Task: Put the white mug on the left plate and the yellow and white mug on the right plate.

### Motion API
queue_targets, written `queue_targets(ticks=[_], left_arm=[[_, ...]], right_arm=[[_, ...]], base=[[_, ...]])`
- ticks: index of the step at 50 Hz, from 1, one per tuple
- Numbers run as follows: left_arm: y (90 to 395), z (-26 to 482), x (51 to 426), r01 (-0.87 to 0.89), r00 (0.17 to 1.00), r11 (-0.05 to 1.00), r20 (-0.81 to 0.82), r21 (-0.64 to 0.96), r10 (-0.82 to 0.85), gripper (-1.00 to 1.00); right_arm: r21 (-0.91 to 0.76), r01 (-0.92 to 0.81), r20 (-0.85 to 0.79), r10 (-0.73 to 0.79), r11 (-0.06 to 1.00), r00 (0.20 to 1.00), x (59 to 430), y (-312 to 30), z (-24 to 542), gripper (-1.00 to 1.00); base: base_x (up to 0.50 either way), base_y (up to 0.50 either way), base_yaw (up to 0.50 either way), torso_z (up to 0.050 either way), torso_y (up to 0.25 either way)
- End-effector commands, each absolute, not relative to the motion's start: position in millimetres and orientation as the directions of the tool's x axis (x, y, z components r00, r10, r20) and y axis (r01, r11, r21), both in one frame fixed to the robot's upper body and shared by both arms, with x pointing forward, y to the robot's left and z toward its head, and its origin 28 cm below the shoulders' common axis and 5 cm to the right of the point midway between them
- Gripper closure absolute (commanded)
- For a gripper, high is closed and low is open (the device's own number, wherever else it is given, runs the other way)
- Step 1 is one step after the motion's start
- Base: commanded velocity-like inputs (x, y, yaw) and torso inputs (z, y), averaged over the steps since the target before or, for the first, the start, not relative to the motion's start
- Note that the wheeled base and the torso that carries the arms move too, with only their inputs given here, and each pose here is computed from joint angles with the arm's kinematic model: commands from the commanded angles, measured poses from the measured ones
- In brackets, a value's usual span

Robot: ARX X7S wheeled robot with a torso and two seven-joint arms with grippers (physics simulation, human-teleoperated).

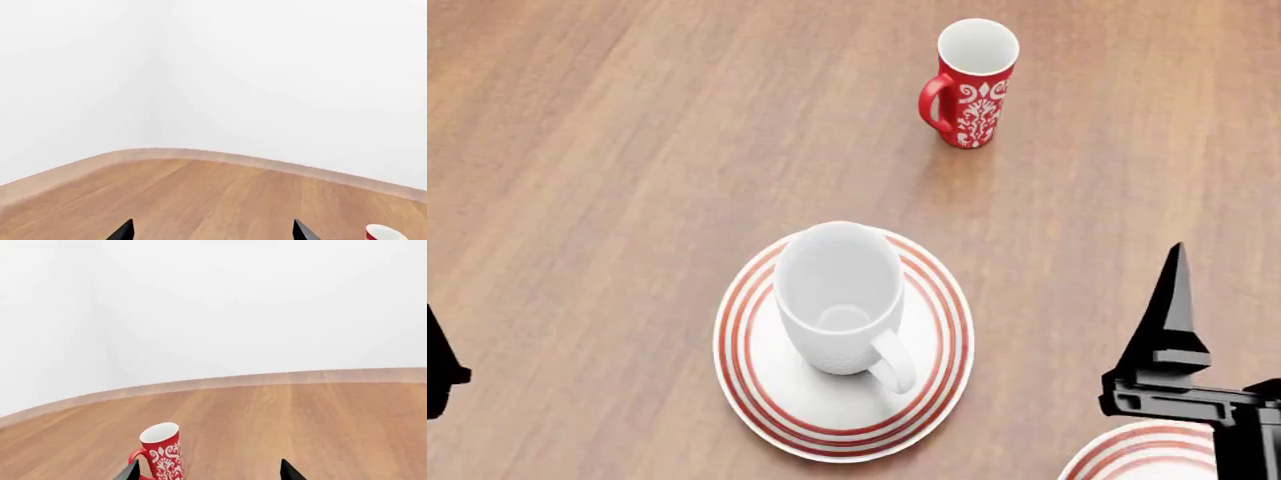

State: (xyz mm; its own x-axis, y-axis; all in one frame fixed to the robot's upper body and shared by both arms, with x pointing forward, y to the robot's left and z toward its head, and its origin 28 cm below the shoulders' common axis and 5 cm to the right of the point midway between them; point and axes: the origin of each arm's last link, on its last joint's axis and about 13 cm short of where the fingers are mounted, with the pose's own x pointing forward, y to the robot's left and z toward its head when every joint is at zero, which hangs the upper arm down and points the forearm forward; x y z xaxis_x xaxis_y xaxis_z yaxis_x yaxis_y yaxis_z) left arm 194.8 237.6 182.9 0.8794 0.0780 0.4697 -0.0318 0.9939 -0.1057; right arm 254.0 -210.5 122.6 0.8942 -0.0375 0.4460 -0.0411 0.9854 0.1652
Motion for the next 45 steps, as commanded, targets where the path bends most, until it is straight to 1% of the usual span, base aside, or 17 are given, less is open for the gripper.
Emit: queue_targets(ticks=[1, 9, 11, 13, 15, 18, 21, 26, 27, 29, 32, 45], left_arm=[[232.5, 220.7, 227.2, 0.037, 0.879, 0.999, 0.476, 0.009, -0.037, -1.0], [228.7, 245.7, 223.7, 0.042, 0.847, 0.999, 0.529, 0.029, -0.051, -1.0], [228.3, 248.8, 223.9, 0.035, 0.843, 0.999, 0.536, 0.014, -0.037, -1.0], [227.5, 252.3, 222.9, 0.034, 0.839, 0.999, 0.543, 0.009, -0.034, -1.0], [226.5, 258.3, 218.4, 0.04, 0.827, 0.999, 0.561, 0.01, -0.039, -1.0], [226.7, 265.8, 214.2, 0.069, 0.813, 0.997, 0.58, -0.031, -0.038, -1.0], [226.3, 267.3, 214.2, 0.068, 0.81, 0.997, 0.585, -0.033, -0.036, -1.0], [224.3, 267.6, 214.2, 0.078, 0.809, 0.997, 0.585, -0.021, -0.051, -1.0], [224.4, 268.1, 213.6, 0.08, 0.808, 0.997, 0.587, -0.022, -0.052, -1.0], [224.2, 268.8, 211.3, 0.09, 0.802, 0.996, 0.594, -0.021, -0.06, -1.0], [223.6, 270.5, 207.3, 0.108, 0.793, 0.994, 0.604, -0.014, -0.078, -1.0], [225.1, 269.9, 207.4, 0.098, 0.795, 0.995, 0.602, -0.016, -0.069, -1.0]], right_arm=[[0.181, -0.091, 0.495, -0.011, 0.979, 0.869, 257.1, -195.9, 140.2, -1.0], [0.171, -0.108, 0.547, -0.003, 0.979, 0.837, 235.0, -192.1, 160.0, -1.0], [0.167, -0.109, 0.564, -0.004, 0.98, 0.826, 229.1, -190.9, 165.1, -1.0], [0.199, -0.157, 0.59, 0.009, 0.967, 0.807, 221.2, -188.4, 172.4, -1.0], [0.19, -0.169, 0.606, 0.02, 0.967, 0.795, 212.8, -185.7, 179.0, -1.0], [0.17, -0.179, 0.634, 0.031, 0.969, 0.773, 202.7, -182.6, 185.3, -1.0], [0.163, -0.173, 0.645, 0.027, 0.971, 0.764, 198.8, -182.1, 186.0, -1.0], [0.138, -0.125, 0.701, -0.008, 0.982, 0.713, 194.0, -182.2, 184.3, -1.0], [0.135, -0.126, 0.699, -0.004, 0.983, 0.715, 193.0, -181.6, 183.6, -1.0], [0.072, -0.104, 0.717, 0.021, 0.992, 0.696, 190.1, -178.4, 181.8, -1.0], [0.052, -0.116, 0.744, 0.039, 0.992, 0.667, 182.7, -173.9, 183.4, -1.0], [0.082, -0.137, 0.755, 0.028, 0.987, 0.655, 181.2, -175.4, 180.2, -1.0]], base=[[0.0, 0.0, 0.0, 0.0, 0.0], [0.0, 0.0, 0.0, 0.0, 0.0], [0.0, 0.0, 0.0, 0.0, 0.0], [0.0, 0.0, 0.0, 0.0, 0.0], [0.0, 0.0, 0.0, 0.0, 0.0], [0.0, 0.0, 0.0, 0.0, 0.0], [0.0, 0.0, 0.0, 0.0, 0.0], [0.0, 0.0, 0.0, 0.0, 0.0], [0.0, 0.0, 0.0, 0.0, 0.0], [0.0, 0.0, 0.0, 0.0, 0.0], [0.0, 0.0, 0.0, 0.0, 0.0], [0.0, 0.0, 0.0, 0.0, 0.0]])
